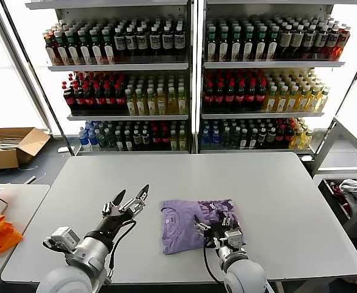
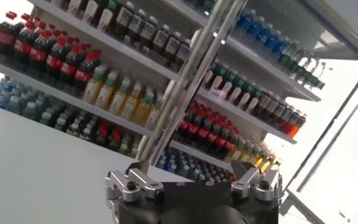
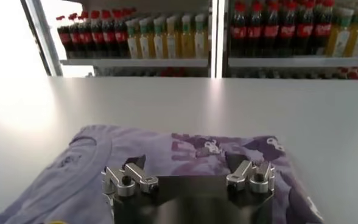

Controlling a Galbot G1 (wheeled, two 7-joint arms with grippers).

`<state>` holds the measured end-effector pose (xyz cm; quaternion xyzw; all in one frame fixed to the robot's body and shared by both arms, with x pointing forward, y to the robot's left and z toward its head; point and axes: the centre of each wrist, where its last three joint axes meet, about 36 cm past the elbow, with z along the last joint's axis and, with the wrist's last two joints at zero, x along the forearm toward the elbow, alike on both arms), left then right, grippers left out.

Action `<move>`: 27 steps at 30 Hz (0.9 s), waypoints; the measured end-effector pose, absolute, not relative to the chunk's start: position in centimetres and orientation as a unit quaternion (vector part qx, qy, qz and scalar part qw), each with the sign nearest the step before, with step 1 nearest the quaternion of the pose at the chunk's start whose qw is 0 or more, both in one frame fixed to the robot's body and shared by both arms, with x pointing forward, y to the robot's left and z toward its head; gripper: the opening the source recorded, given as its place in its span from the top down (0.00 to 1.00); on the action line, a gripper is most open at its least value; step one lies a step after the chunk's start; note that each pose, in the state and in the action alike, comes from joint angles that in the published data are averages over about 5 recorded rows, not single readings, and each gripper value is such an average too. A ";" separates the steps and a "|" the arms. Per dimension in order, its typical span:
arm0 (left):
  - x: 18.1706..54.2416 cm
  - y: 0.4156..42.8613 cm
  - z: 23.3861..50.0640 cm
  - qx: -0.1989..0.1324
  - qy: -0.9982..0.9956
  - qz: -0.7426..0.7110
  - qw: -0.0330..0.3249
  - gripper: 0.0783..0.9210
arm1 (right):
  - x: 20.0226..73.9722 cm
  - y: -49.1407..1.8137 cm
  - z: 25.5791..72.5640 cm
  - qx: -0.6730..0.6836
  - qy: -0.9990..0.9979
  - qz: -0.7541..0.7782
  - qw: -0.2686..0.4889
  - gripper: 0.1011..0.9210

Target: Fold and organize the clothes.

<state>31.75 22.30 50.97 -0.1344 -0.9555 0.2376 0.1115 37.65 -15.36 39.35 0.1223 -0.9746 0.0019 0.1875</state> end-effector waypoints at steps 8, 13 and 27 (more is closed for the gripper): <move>31.6 22.9 50.6 -0.128 -0.959 0.230 0.107 0.12 | 36.2 -18.5 44.4 0.111 -0.991 -0.003 0.076 0.12; 31.6 23.5 50.1 -0.122 -0.962 0.222 0.101 0.12 | 34.7 -22.4 45.9 0.087 -0.996 0.000 0.033 0.12; 30.6 26.0 48.4 -0.106 -0.978 0.168 0.060 0.12 | 30.0 -33.8 45.2 0.005 -1.000 0.017 -0.001 0.12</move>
